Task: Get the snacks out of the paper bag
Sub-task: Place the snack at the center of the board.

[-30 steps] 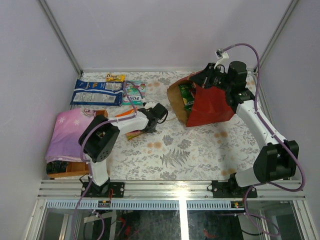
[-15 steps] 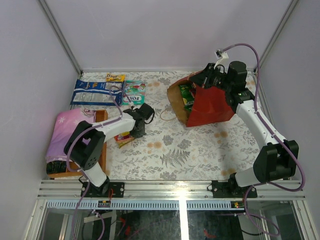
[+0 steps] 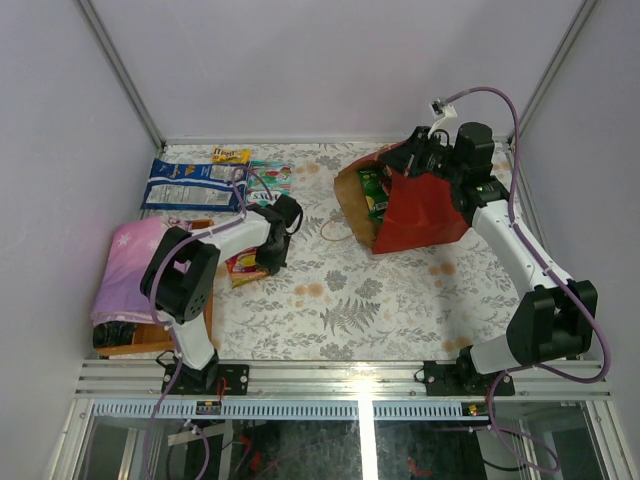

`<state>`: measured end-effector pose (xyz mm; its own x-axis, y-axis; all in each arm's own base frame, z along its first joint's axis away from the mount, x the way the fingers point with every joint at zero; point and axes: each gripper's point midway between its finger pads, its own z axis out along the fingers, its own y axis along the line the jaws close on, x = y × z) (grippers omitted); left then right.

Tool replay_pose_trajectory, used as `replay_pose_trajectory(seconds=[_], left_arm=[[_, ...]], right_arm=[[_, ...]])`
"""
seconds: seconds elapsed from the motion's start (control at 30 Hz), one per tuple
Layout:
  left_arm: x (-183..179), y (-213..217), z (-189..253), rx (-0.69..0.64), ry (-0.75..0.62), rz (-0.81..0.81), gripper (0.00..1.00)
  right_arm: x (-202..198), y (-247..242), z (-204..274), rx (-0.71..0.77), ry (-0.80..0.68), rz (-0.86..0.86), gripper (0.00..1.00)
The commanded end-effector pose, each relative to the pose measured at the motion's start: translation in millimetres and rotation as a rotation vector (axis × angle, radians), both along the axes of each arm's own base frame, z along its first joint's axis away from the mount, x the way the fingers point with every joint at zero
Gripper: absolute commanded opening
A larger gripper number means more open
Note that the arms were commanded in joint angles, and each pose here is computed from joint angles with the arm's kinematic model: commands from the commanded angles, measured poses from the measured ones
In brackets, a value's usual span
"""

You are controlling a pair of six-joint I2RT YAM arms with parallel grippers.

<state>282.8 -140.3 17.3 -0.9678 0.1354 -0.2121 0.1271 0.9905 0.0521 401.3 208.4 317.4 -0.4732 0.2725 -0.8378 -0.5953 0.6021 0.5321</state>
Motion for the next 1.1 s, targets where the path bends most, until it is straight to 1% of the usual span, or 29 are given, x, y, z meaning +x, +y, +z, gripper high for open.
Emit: replay_pose_trajectory(seconds=[0.0, 0.03, 0.1, 0.33, 0.63, 0.8, 0.87, 0.93, 1.03, 1.07], left_arm=[[-8.0, 24.4, -3.1, 0.053, 0.080, -0.110, 0.00], [-7.8, 21.4, -2.0, 0.039, 0.075, -0.145, 0.00], [-7.1, 26.4, 1.2, 0.073, 0.046, -0.197, 0.00], [6.7, 25.3, 12.7, 0.062, -0.004, -0.303, 0.00], [23.6, 50.6, 11.2, 0.158, 0.008, -0.292, 0.00], [29.9, 68.8, 12.0, 0.246, 0.017, -0.279, 0.00], [33.1, 80.5, 14.1, 0.305, 0.014, -0.255, 0.01], [36.0, 89.1, 17.9, 0.346, -0.002, -0.227, 0.09], [40.3, 95.8, 28.8, 0.379, -0.045, -0.195, 0.36], [41.8, 97.3, 33.0, 0.385, -0.061, -0.186, 0.48]], right_arm=[[-10.0, 11.8, 31.2, 0.036, -0.099, 0.064, 0.00], [-9.9, 12.3, 31.5, 0.039, -0.099, 0.066, 0.00], [-9.8, 12.6, 30.7, 0.039, -0.097, 0.068, 0.00], [-10.2, 16.9, 31.9, 0.051, -0.097, 0.082, 0.00], [-11.3, 17.7, 33.3, 0.051, -0.100, 0.087, 0.00], [-12.1, 19.0, 33.9, 0.053, -0.101, 0.093, 0.00], [-11.7, 18.8, 34.5, 0.053, -0.102, 0.093, 0.00], [-11.8, 19.3, 33.5, 0.053, -0.100, 0.094, 0.00], [-10.9, 19.8, 32.6, 0.053, -0.099, 0.095, 0.00], [-11.1, 20.4, 32.9, 0.054, -0.099, 0.097, 0.00]])
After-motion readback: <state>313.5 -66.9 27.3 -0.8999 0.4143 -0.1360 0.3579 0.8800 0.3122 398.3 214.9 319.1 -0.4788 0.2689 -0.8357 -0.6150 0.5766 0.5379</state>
